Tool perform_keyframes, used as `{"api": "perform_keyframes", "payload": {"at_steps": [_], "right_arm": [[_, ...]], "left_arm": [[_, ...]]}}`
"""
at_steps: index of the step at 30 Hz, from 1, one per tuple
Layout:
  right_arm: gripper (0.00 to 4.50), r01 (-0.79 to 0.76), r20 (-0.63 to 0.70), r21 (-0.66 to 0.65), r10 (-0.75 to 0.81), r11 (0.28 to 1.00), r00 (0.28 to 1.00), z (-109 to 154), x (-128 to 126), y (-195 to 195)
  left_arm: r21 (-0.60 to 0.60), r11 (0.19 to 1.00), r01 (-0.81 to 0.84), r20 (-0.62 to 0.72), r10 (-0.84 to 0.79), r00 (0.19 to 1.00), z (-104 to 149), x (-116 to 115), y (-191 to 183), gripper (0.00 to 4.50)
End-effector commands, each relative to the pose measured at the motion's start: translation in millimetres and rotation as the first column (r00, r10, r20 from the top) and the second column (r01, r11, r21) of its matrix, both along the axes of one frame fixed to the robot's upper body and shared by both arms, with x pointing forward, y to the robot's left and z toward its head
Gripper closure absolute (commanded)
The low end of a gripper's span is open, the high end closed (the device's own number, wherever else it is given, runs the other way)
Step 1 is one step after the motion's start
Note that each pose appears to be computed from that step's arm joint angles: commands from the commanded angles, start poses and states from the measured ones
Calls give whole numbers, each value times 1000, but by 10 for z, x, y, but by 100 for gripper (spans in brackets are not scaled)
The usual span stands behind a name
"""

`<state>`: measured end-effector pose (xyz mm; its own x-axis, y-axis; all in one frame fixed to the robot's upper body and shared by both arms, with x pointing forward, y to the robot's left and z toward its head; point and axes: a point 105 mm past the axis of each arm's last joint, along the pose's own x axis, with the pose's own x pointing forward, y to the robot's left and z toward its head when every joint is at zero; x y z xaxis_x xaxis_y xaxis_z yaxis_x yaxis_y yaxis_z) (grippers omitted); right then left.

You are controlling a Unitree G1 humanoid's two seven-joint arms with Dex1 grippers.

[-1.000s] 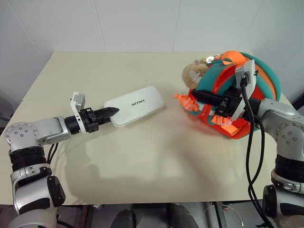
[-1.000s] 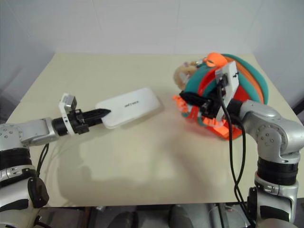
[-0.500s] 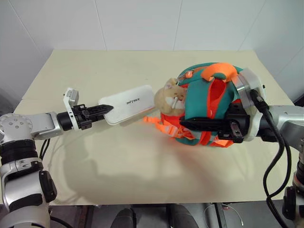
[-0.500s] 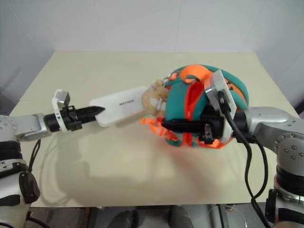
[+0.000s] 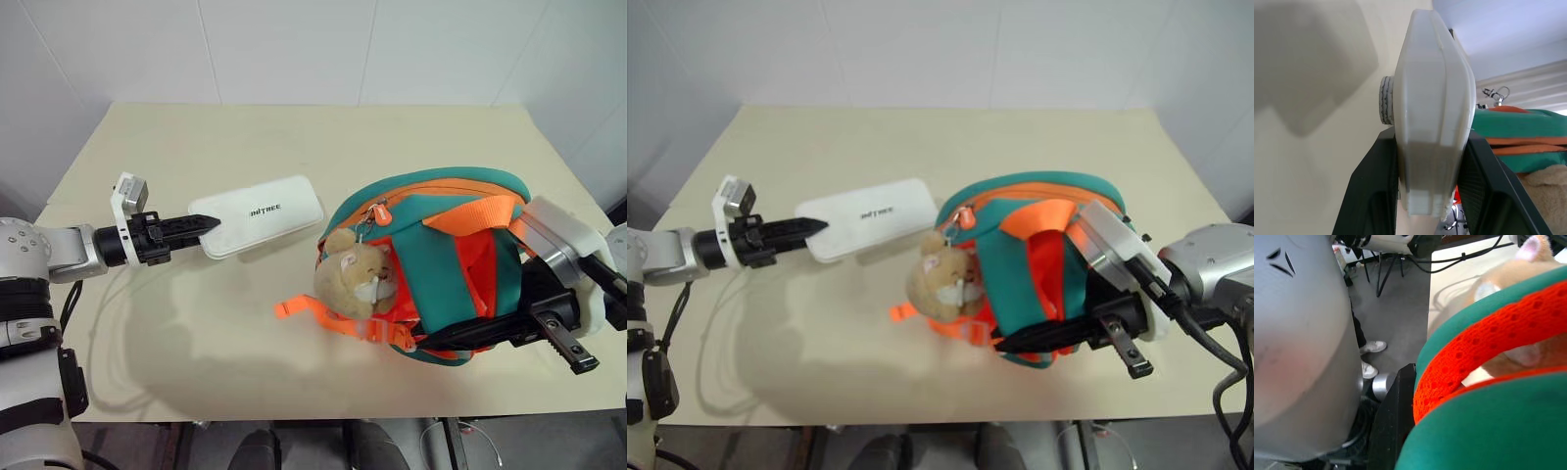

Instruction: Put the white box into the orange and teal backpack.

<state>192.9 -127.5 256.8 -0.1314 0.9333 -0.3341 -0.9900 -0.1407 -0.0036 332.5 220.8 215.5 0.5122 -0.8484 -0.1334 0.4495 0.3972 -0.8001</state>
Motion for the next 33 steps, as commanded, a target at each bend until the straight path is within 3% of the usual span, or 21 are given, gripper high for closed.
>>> {"api": "perform_keyframes", "payload": {"at_steps": [1, 13, 21, 25, 33], "right_arm": [[398, 5, 47, 6, -6, 1000, 999, 35, 69, -26], [398, 68, -6, 41, -68, 997, 998, -24, 281, -82], [398, 75, 1, 43, -75, 996, 997, -23, 335, -74], [398, 80, 8, 45, -80, 996, 997, -14, 354, -69], [398, 87, 19, 52, -88, 995, 996, -3, 382, -56]], "left_arm": [[25, 999, 31, 125, -34, 992, 253, -77, 32, 316], [266, 963, 48, 402, -156, 902, 499, -331, 116, 316], [332, 942, 51, 597, -252, 761, 756, -462, 46, 316], [359, 933, 33, 704, -294, 646, 891, -564, 3, 316], [384, 923, 2, 810, -338, 479, 1004, -702, 13, 316]]}}
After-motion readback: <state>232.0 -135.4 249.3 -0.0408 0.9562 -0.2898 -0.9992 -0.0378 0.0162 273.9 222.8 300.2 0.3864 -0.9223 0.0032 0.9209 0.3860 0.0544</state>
